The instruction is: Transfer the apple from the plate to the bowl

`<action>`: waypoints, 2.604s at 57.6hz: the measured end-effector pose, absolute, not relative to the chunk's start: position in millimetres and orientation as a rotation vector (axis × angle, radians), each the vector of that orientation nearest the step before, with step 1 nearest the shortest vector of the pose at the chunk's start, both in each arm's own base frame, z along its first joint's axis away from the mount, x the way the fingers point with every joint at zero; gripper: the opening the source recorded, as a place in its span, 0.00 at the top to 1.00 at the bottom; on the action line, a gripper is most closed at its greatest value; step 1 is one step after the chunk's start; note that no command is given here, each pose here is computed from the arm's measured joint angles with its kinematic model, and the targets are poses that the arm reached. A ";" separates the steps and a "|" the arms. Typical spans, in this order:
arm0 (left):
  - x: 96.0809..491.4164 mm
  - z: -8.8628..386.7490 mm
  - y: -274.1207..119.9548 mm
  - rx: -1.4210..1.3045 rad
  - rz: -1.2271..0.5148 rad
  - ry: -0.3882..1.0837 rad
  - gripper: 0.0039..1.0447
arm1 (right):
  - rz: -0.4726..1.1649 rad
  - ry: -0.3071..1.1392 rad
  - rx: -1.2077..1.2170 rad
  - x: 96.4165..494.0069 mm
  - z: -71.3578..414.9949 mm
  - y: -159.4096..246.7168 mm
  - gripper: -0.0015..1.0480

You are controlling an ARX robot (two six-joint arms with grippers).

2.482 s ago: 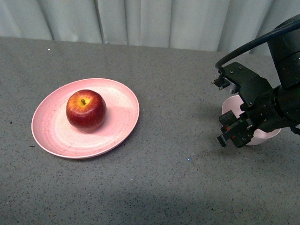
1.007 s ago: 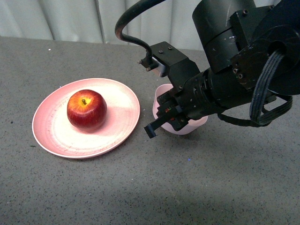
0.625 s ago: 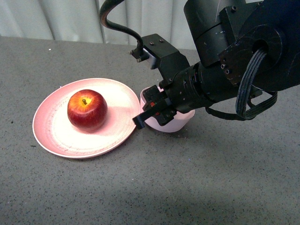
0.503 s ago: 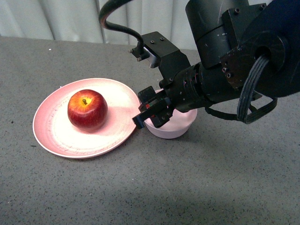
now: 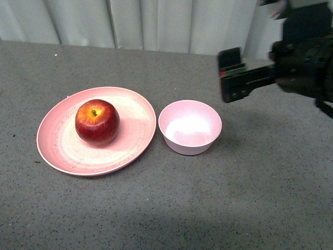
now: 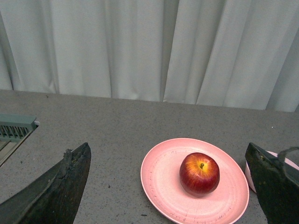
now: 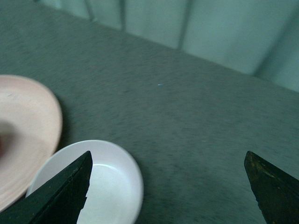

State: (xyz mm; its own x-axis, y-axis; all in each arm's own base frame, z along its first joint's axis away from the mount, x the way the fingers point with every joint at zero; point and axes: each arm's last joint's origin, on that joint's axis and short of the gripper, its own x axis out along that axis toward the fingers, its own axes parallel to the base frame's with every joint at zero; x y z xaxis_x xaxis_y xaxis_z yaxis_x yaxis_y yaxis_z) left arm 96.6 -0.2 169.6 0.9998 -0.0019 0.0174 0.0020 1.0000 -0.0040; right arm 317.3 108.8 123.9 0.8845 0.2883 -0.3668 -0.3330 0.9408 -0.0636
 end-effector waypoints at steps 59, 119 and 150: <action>96.6 169.6 -0.2 -0.004 -0.002 -0.017 0.06 | -0.004 0.017 0.000 160.9 161.6 0.5 0.99; 96.6 169.6 -0.2 -0.004 -0.002 -0.017 0.06 | 0.001 -0.008 0.000 115.7 168.5 0.2 0.99; 96.6 169.6 -0.2 -0.004 -0.002 -0.017 0.06 | 0.004 -0.004 0.000 97.8 165.5 0.3 0.99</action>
State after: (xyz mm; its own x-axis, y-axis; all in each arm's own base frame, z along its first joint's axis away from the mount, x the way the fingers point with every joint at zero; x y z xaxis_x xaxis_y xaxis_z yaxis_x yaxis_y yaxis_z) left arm 96.6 -0.2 169.6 0.9998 -0.0019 0.0174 0.0020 1.0000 -0.0040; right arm 97.8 0.3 165.5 1.0000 0.0038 0.0044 -0.0038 1.0000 0.0002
